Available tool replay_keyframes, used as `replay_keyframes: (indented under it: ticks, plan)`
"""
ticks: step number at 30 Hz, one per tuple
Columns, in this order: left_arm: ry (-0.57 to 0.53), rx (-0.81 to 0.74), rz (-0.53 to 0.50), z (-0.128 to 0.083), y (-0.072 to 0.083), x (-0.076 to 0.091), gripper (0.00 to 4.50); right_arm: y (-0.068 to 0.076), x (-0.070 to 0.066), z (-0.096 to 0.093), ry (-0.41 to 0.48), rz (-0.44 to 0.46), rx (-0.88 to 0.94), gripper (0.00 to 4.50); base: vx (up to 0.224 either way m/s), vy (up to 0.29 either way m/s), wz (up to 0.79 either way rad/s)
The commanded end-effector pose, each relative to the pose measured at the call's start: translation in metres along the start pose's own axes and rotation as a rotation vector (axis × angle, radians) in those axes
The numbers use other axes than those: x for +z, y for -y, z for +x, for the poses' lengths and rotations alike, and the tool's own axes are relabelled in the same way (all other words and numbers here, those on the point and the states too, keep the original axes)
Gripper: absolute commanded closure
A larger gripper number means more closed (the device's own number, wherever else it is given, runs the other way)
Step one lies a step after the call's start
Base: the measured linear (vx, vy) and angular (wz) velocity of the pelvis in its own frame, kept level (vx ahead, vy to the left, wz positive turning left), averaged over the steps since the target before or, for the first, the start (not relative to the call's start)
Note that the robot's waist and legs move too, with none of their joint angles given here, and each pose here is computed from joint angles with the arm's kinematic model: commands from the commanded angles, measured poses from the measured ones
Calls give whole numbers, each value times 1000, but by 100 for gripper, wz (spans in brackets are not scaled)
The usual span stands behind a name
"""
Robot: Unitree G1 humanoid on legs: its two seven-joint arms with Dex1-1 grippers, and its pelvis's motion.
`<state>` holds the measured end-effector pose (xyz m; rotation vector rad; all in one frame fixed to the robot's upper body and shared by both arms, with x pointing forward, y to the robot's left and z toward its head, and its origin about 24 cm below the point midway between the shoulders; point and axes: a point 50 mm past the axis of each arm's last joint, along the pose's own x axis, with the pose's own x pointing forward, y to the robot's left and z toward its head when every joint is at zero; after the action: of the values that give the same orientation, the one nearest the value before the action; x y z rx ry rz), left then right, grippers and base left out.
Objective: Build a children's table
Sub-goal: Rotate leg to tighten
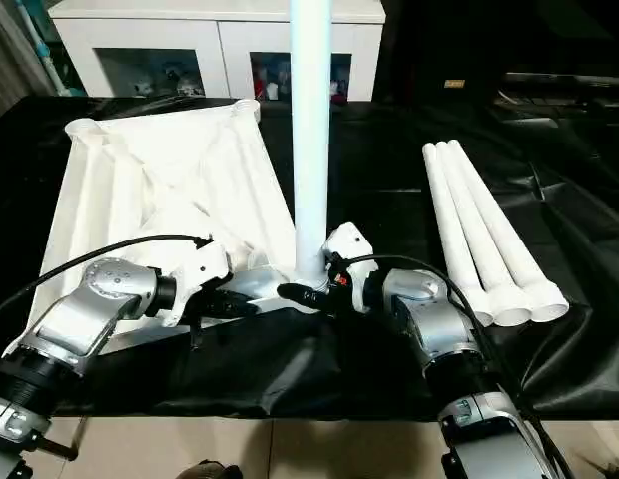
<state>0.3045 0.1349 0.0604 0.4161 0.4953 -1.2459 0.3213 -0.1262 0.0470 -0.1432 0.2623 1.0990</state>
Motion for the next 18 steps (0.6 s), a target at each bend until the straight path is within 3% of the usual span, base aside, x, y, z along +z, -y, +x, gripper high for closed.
replay_keyframes:
  ticks: [1,6,11,14,18]
  plan:
    - [-3,-47,11,2,5,3,450,-1,-1,-3,9,3,0,123,0,0,0]
    - [-4,-48,7,3,4,3,450,-2,-2,-2,18,11,3,165,0,0,0]
    - [-1,-38,0,4,3,4,450,-2,-3,-1,32,31,-11,174,0,0,0]
    - [8,16,-13,9,-2,5,450,1,-6,1,44,71,-90,175,0,0,0]
    - [5,193,-43,26,-20,13,450,8,-17,10,25,140,-307,175,0,0,0]
